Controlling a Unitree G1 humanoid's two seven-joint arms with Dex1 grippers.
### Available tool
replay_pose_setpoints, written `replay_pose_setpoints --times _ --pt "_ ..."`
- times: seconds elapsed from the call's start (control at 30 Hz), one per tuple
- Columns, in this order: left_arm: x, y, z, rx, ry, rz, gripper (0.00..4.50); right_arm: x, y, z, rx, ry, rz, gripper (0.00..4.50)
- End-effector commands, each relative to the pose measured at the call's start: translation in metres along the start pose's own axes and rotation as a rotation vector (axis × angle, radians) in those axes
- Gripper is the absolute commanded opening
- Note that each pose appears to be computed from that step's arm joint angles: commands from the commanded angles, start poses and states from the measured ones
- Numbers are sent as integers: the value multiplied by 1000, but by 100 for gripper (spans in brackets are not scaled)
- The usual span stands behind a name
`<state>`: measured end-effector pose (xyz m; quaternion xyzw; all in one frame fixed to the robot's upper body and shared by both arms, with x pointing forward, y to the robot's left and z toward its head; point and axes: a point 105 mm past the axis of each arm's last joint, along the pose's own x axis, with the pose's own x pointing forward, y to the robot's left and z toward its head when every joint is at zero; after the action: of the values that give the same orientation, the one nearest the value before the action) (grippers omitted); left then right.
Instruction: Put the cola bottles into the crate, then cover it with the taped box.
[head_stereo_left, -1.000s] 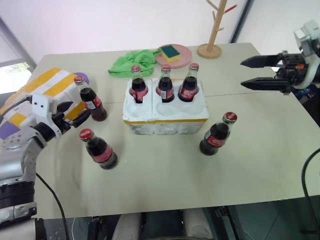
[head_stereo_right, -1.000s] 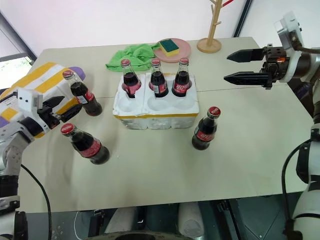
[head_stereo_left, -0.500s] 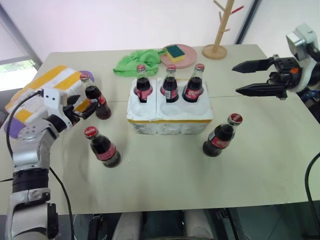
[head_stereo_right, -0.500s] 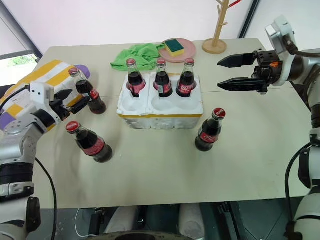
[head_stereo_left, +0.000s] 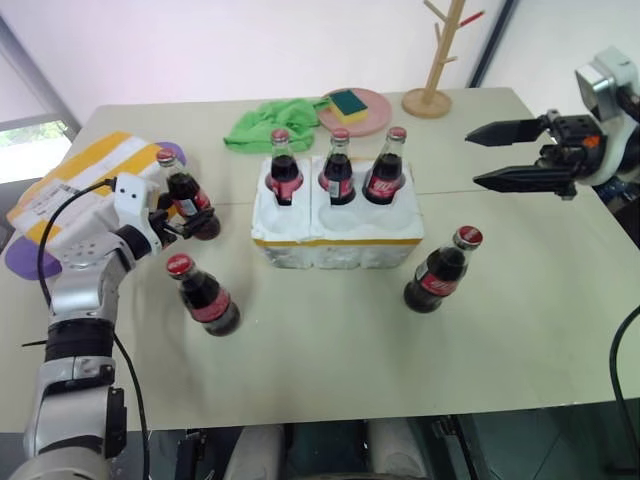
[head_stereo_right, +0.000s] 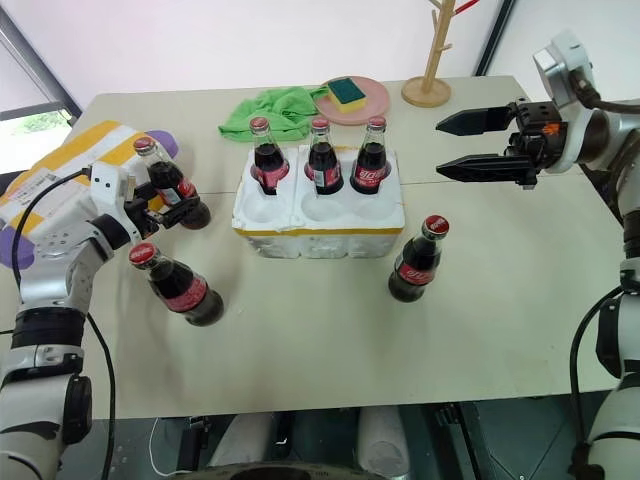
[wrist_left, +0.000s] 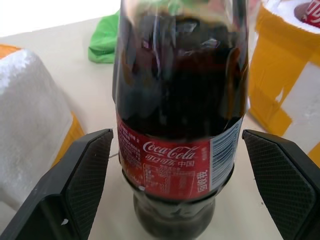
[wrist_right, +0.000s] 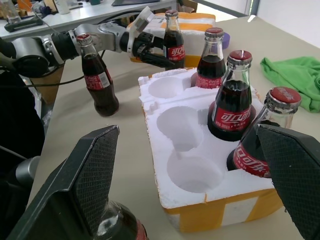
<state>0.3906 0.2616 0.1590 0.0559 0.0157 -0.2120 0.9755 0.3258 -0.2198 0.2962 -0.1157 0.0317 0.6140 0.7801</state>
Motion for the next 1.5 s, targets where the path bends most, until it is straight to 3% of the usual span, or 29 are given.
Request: replay_pose_setpoints --times 0.03,0.3,0.47,0.7,0.83,1.2,1.37,1.5 --pt "4 2 16 34 -45 -3 434 -4 4 16 -59 -41 4 450" --pt "13 -4 17 24 -53 -34 434 -6 11 17 -51 -48 21 450" --pt "12 -3 14 15 -47 -35 276 -5 16 21 -49 -63 40 450" --pt "6 -1 21 8 -66 -27 281 -5 18 23 -39 -76 52 450" --pt "-3 -2 44 9 -113 -58 281 -4 16 22 -23 -73 47 450" --pt "-34 -49 158 87 -244 -356 281 -4 15 15 -58 -63 36 450" --pt "-28 -65 178 78 -272 -445 281 -5 16 14 -52 -71 36 450" --pt "-9 -83 173 93 -237 -538 281 -6 16 12 -48 -74 28 450"
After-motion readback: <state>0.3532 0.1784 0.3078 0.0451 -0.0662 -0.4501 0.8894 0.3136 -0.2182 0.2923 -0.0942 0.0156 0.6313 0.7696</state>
